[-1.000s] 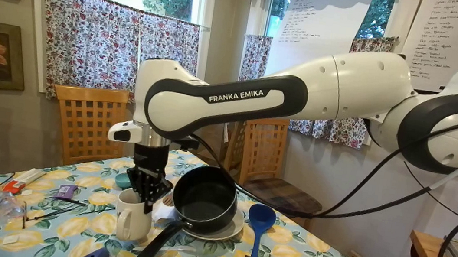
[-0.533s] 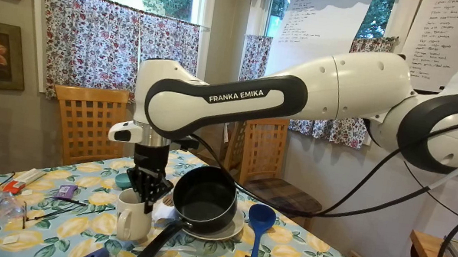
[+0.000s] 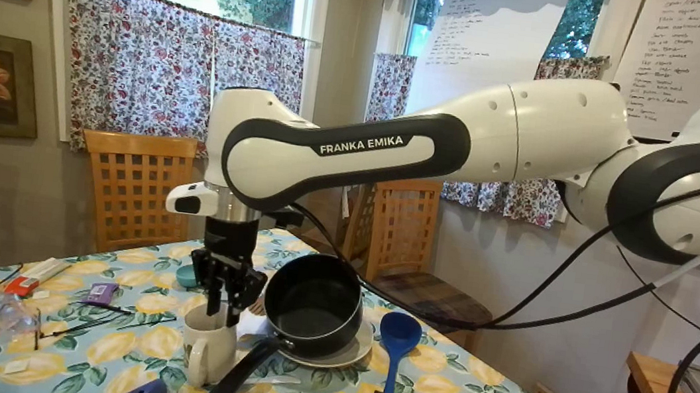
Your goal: Move the white mug to the left
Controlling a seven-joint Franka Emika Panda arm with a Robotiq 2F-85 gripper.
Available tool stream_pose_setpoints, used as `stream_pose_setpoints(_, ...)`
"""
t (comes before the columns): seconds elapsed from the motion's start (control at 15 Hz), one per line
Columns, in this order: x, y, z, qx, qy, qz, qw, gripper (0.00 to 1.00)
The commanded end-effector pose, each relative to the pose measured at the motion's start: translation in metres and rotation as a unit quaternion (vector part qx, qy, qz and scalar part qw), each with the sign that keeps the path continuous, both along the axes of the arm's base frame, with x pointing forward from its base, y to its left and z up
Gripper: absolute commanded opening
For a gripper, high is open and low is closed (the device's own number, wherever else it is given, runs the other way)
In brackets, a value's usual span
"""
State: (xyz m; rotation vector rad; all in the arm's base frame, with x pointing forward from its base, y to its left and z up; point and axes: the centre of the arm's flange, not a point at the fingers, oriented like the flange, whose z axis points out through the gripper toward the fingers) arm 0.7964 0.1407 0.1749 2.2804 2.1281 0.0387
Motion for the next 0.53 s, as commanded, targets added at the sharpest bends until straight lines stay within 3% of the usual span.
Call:
stream_pose_setpoints(0.0,-0.024,-0.008,0.009,0.009,-0.010,0.008,0.9999,0.75)
stream_pose_setpoints(0.2,-0.021,-0.001,0.038,-0.008,-0.061,-0.003,0.9981,0.97)
stream_pose_setpoints(0.33,-0.028,-0.011,0.064,-0.073,-0.077,0.015,0.9942,1.00)
stream_pose_setpoints(0.47,-0.026,-0.020,0.090,-0.107,-0.103,0.019,0.9887,1.00)
